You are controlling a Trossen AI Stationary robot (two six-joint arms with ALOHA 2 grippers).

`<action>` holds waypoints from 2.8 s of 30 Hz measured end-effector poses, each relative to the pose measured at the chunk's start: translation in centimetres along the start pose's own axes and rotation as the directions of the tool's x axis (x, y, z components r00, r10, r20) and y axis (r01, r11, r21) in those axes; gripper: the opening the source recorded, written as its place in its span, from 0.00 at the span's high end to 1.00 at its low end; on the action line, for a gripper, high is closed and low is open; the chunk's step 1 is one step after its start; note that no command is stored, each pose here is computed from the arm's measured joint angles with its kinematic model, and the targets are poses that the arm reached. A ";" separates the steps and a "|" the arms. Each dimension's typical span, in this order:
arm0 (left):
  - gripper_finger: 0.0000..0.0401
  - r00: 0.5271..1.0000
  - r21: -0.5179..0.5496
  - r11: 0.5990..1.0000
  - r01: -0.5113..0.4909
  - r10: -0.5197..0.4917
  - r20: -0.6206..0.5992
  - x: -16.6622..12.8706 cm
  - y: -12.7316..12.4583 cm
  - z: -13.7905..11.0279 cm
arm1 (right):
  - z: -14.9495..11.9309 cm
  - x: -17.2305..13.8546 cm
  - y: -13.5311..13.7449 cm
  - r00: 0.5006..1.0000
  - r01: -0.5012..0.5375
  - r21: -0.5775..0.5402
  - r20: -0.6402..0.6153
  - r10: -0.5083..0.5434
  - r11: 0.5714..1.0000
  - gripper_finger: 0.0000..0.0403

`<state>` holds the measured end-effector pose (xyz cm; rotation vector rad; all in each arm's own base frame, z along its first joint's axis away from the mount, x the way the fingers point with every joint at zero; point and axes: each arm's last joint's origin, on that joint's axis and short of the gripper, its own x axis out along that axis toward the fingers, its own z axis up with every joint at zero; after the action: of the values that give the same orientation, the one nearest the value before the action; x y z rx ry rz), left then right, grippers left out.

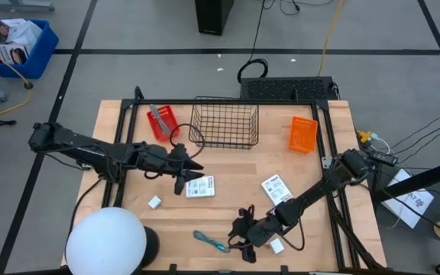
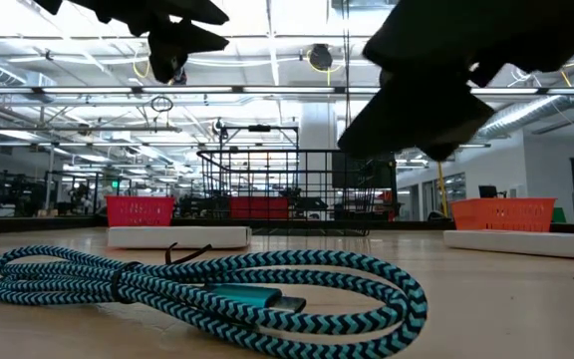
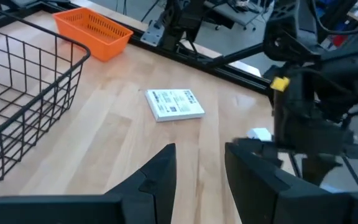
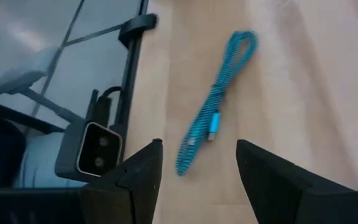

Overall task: Pick and place items into bin
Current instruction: Put the black and blue charger cable into the red bin

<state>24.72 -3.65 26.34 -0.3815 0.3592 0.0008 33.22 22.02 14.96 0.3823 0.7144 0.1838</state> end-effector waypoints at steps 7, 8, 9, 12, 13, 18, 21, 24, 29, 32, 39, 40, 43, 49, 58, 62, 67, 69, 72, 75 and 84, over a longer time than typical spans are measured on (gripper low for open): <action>0.65 1.000 -0.003 1.000 0.002 -0.002 -0.003 0.3 -0.1 -0.1 | -0.1 2.4 0.6 0.994 0.024 0.018 -0.105 -0.022 1.000 0.51; 0.65 1.000 -0.003 1.000 0.001 -0.001 -0.003 0.3 -0.1 -0.1 | -0.1 2.7 0.6 0.993 0.029 0.017 -0.112 -0.027 0.999 0.51; 0.65 1.000 -0.002 1.000 0.001 -0.001 -0.004 0.3 -0.1 -0.2 | -0.2 3.0 0.7 0.993 0.029 0.021 -0.113 -0.026 0.999 0.51; 0.65 1.000 0.000 1.000 0.002 -0.002 -0.003 0.3 -0.1 -0.1 | -0.6 3.7 0.5 0.991 0.041 0.024 -0.130 -0.037 0.999 0.51; 0.65 1.000 0.001 1.000 0.002 -0.002 -0.003 0.3 -0.1 -0.1 | -0.8 3.9 0.4 0.990 0.042 0.029 -0.132 -0.038 0.999 0.51; 0.65 1.000 0.004 1.000 0.003 -0.003 -0.002 0.3 -0.1 -0.1 | -1.3 4.4 0.3 0.988 0.036 0.045 -0.153 -0.029 0.998 0.51; 0.65 1.000 0.004 1.000 0.007 -0.007 0.010 0.3 -0.1 0.0 | -1.3 4.4 0.2 0.988 0.045 0.056 -0.153 -0.036 0.997 0.53; 0.65 1.000 0.008 1.000 0.009 -0.009 0.013 0.3 -0.1 0.0 | -1.3 4.4 0.1 0.986 0.051 0.054 -0.159 -0.042 0.997 0.61; 0.65 1.000 0.017 1.000 0.007 -0.007 0.009 0.3 -0.1 0.0 | -1.4 4.4 0.0 0.985 0.057 0.005 -0.165 -0.055 0.998 0.83; 0.65 1.000 0.028 1.000 0.007 -0.007 0.010 0.3 -0.1 0.0 | -1.4 4.5 0.0 0.985 0.051 -0.020 -0.165 -0.054 0.998 0.96; 0.65 0.999 0.043 0.999 -0.031 0.030 0.028 0.3 0.0 0.0 | -0.9 4.3 -0.4 0.987 0.098 -0.049 -0.125 -0.103 0.994 0.99; 0.65 0.999 0.047 0.998 -0.036 0.034 0.026 0.3 0.0 0.0 | -0.7 4.1 -0.4 0.986 0.125 -0.057 -0.104 -0.131 0.990 0.99; 0.65 0.999 0.055 0.998 -0.042 0.041 0.019 0.3 0.1 0.0 | 0.2 3.1 -0.4 0.979 0.190 -0.096 -0.056 -0.196 0.977 0.99; 0.65 0.999 0.044 0.998 -0.040 0.039 0.021 0.3 0.1 0.0 | 2.1 0.1 0.1 0.953 0.302 -0.143 0.024 -0.301 0.943 0.99; 0.62 0.998 -0.054 0.998 -0.012 0.016 0.069 0.3 -0.1 0.5 | 3.9 -4.4 -0.2 0.851 0.524 -0.156 0.108 -0.513 0.837 1.00; 0.53 0.997 -0.054 0.998 0.012 -0.008 0.077 0.3 -0.2 0.6 | 4.2 -5.8 -0.6 0.807 0.591 -0.146 0.124 -0.578 0.793 1.00; 0.39 0.997 -0.061 0.998 0.017 -0.013 0.078 0.2 -0.3 0.6 | 4.8 -6.7 -0.6 0.775 0.630 -0.131 0.179 -0.607 0.766 1.00; 0.35 0.997 -0.079 0.997 0.020 -0.015 0.071 0.2 -0.3 0.5 | 5.1 -7.0 -0.7 0.764 0.641 -0.123 0.192 -0.616 0.757 1.00; 0.31 0.998 -0.077 0.996 0.035 -0.030 0.062 0.3 -0.3 0.5 | 5.6 -7.4 -1.0 0.749 0.658 -0.128 0.204 -0.630 0.742 1.00; 0.30 0.998 -0.079 0.996 0.036 -0.032 0.058 0.3 -0.3 0.5 | 6.3 -7.8 -1.5 0.729 0.679 -0.117 0.226 -0.646 0.725 1.00; 0.34 0.998 -0.049 0.998 0.040 -0.037 0.051 0.2 -0.5 0.3 | 8.1 -8.1 -3.1 0.687 0.719 -0.110 0.258 -0.679 0.686 1.00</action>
<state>25.09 -4.00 26.72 -0.4369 0.3030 -0.0183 32.66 14.56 24.17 -0.0979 0.5930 -0.5173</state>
